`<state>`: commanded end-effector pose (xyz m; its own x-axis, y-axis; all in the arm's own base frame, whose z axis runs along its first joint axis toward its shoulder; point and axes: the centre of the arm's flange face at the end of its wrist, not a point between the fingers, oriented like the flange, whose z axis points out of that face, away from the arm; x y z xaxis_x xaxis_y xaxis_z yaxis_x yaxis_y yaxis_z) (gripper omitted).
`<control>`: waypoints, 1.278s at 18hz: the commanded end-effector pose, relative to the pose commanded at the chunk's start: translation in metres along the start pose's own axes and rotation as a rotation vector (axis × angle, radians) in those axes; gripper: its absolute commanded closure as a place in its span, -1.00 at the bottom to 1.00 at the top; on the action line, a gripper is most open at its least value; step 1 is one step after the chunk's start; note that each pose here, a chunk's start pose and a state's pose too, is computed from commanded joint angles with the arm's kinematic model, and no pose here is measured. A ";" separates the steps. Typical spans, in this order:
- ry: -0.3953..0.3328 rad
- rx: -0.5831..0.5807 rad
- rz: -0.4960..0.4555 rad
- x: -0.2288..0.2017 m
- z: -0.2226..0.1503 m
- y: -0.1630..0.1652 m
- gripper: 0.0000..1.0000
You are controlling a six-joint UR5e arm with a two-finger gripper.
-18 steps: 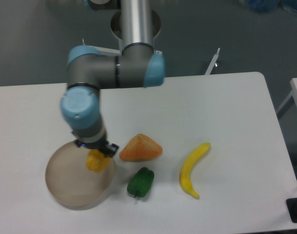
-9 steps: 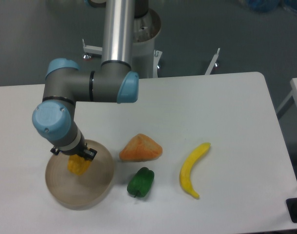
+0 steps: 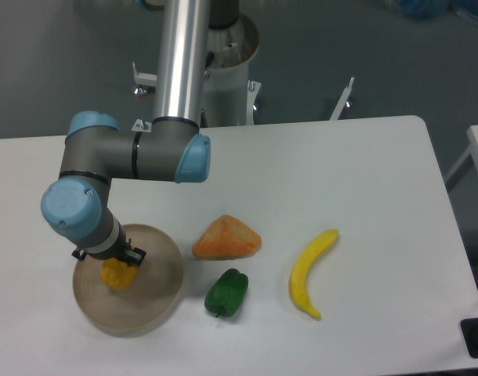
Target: Place the yellow pepper on the plate
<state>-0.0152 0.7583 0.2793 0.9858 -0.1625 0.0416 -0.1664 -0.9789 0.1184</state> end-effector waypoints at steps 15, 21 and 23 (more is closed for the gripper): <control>-0.045 0.080 0.019 -0.053 -0.046 0.018 -0.99; -0.072 0.124 0.055 -0.153 -0.088 0.071 -0.99; -0.083 0.135 0.063 -0.182 -0.098 0.089 -0.99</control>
<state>-0.2112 0.7124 0.3798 0.9728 -0.2287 -0.0377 -0.2294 -0.9732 -0.0163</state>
